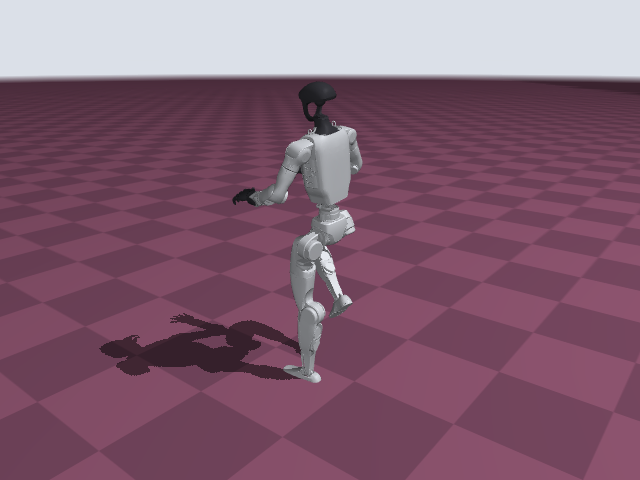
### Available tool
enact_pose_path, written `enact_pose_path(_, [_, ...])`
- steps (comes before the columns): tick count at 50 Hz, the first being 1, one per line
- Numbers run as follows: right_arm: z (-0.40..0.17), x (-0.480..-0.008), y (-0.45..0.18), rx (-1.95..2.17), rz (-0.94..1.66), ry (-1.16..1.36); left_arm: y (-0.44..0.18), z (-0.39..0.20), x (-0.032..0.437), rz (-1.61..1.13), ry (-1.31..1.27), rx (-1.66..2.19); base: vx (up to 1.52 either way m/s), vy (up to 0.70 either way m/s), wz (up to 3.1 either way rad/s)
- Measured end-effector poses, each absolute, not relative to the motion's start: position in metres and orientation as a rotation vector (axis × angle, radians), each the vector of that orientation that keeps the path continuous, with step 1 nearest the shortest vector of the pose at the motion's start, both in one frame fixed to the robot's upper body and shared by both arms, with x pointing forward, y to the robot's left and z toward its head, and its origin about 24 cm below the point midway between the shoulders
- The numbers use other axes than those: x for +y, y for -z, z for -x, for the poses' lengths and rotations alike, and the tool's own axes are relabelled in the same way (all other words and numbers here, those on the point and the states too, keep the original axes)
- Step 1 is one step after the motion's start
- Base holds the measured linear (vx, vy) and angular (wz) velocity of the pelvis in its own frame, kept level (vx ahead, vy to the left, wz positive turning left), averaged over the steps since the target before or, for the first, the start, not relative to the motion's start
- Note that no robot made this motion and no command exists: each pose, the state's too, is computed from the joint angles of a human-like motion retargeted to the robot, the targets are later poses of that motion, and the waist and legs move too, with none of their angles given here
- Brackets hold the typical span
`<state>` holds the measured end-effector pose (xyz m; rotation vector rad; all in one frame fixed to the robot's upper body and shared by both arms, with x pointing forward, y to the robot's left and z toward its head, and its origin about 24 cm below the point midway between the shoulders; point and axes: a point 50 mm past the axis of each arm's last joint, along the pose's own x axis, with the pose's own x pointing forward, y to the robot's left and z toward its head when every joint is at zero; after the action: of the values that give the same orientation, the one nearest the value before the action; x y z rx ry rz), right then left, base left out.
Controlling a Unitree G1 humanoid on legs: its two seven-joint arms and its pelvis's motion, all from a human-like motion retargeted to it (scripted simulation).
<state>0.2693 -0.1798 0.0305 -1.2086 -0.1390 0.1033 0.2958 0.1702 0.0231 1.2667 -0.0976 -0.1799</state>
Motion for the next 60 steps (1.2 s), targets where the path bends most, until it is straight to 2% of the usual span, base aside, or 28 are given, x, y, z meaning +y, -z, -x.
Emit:
enact_pose_path(6, [-0.275, -0.159, -0.002, -0.108, 1.392, -0.29, -0.021, -0.293, 0.164, -1.229, 0.172, -0.11, 0.18, 0.04, 0.48])
enact_pose_path(9, [-0.277, -0.152, -0.003, -0.201, 1.487, -0.256, -0.026, -0.294, 0.161, -1.212, 0.154, -0.134, 0.21, -0.04, 0.75])
enact_pose_path(15, [-0.28, -0.157, -0.035, -0.256, 1.319, -0.181, -0.027, -0.292, 0.162, -1.191, 0.159, -0.123, 0.21, -0.04, 0.67])
enact_pose_path(26, [-0.255, -0.176, -0.005, -0.06, 1.245, -0.217, -0.034, -0.288, 0.151, -1.121, 0.239, -0.175, 0.28, -0.06, 0.45])
enact_pose_path(30, [-0.25, -0.186, -0.017, -0.12, 1.254, -0.135, -0.051, -0.283, 0.167, -1.039, 0.15, -0.246, 0.48, -0.13, 0.49])
enact_pose_path(37, [-0.263, -0.175, -0.03, -0.163, 1.203, -0.242, -0.045, -0.267, 0.2, -1.025, 0.064, -0.168, 0.28, -0.22, -1.87])
enact_pose_path(40, [-0.273, -0.172, -0.048, -0.235, 1.198, -0.162, -0.054, -0.26, 0.208, -1.062, 0.025, -0.21, 0.18, -0.05, -0.75])
enact_pose_path(49, [-0.274, -0.178, -0.038, -0.127, 1.185, -0.202, -0.041, -0.281, 0.195, -1.117, 0.167, -0.12, 0.19, -0.06, -0.34])
enact_pose_path(54, [-0.267, -0.18, -0.03, -0.093, 1.211, -0.233, -0.021, -0.28, 0.186, -1.107, 0.147, -0.08, 0.21, 0.04, -0.36])
enact_pose_path(60, [-0.263, -0.191, -0.03, -0.08, 1.224, -0.208, -0.065, -0.279, 0.186, -0.974, 0.046, -0.283, 0.22, 0.06, -0.31])
